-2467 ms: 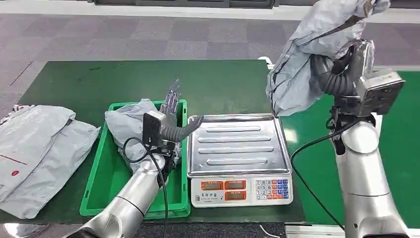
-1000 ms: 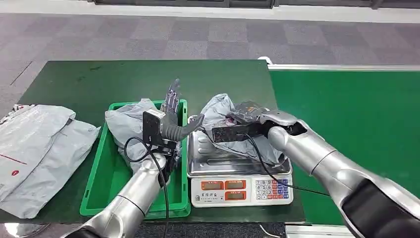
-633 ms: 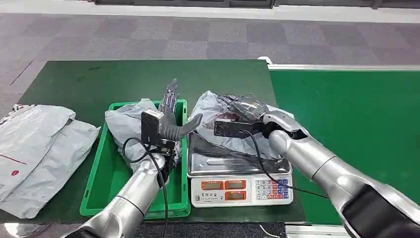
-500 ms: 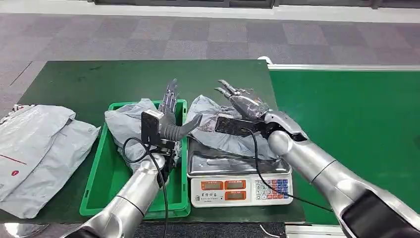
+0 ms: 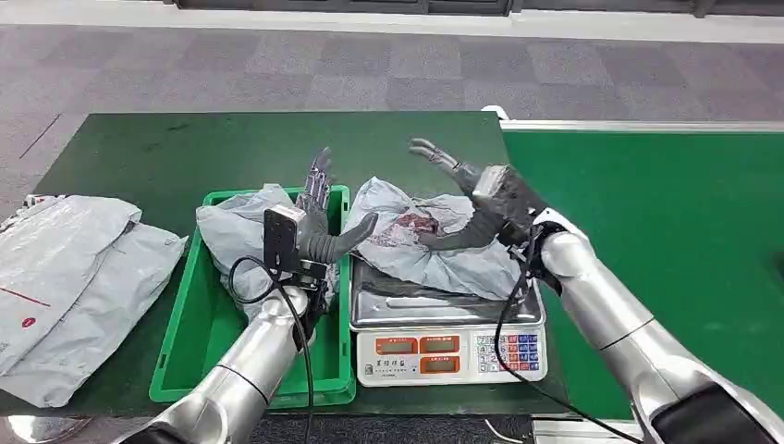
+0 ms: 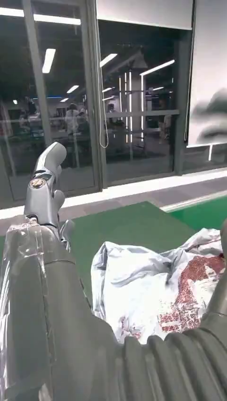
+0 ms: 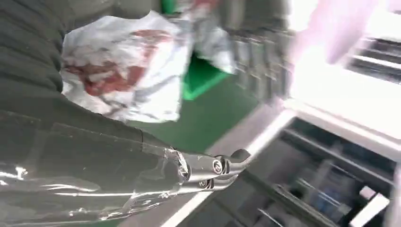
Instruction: Moved the parcel from conveyor to table for the left to box.
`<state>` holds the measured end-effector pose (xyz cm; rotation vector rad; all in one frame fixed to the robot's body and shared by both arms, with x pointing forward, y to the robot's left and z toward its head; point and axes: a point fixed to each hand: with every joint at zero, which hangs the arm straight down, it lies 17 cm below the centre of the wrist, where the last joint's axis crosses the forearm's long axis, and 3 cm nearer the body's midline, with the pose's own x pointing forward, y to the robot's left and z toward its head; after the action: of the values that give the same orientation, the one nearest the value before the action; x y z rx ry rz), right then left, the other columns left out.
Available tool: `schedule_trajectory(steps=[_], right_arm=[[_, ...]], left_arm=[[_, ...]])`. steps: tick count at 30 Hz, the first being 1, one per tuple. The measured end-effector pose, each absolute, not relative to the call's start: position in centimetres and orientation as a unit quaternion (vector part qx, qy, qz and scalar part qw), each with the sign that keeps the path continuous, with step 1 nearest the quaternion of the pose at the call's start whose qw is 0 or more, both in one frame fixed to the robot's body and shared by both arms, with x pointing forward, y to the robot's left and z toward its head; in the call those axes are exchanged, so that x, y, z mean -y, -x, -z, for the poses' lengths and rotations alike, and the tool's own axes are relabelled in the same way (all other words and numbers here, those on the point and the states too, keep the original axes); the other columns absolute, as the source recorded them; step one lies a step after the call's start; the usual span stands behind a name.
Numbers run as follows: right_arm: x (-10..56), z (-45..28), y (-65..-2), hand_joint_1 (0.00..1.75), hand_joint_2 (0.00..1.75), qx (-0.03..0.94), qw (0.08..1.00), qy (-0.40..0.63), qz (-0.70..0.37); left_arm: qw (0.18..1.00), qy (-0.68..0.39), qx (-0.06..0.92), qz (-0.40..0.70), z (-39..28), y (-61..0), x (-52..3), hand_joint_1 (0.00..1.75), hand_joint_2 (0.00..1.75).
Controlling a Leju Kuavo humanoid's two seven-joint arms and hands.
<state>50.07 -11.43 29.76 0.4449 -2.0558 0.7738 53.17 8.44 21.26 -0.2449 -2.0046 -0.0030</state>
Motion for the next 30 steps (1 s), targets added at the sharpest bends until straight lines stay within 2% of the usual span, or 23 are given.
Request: schedule_trajectory(steps=[2, 6, 9, 15, 20, 26, 30], right_arm=[[13.5, -32.1, -49.9, 0.0, 1.75, 0.854, 0.41, -0.167, -0.274], [20.5, -36.5, -49.6, 0.0, 1.75, 0.919, 0.343, -0.032, -0.192], [24.8, -38.1, -48.2, 0.0, 1.75, 0.938, 0.314, 0.028, -0.147], [31.3, -35.4, -45.8, 0.0, 1.75, 0.934, 0.322, 0.12, -0.094], [32.7, -32.6, -44.2, 0.0, 1.75, 0.92, 0.327, 0.186, -0.104], [32.9, -32.1, -43.9, 0.0, 1.75, 0.916, 0.334, 0.196, -0.1], [32.7, -32.1, -44.2, 0.0, 1.75, 0.911, 0.338, 0.21, -0.109]], left_arm=[[0.534, 0.101, 0.839, -0.001, -21.0, -53.1, -8.7, 0.0, 1.75], [0.536, 0.088, 0.84, 0.005, -20.5, -53.1, -9.2, 0.0, 1.75], [0.536, 0.088, 0.839, 0.017, -20.3, -53.2, -9.0, 0.0, 1.75], [0.593, 0.118, 0.776, 0.178, -16.8, -52.8, -2.9, 0.0, 1.75], [0.687, 0.0, 0.665, 0.294, -10.2, -53.2, -1.4, 0.0, 1.75], [0.688, -0.019, 0.644, 0.334, -9.2, -52.9, -0.6, 0.0, 1.75], [0.701, -0.033, 0.596, 0.39, -7.2, -52.1, -0.2, 0.0, 1.75]])
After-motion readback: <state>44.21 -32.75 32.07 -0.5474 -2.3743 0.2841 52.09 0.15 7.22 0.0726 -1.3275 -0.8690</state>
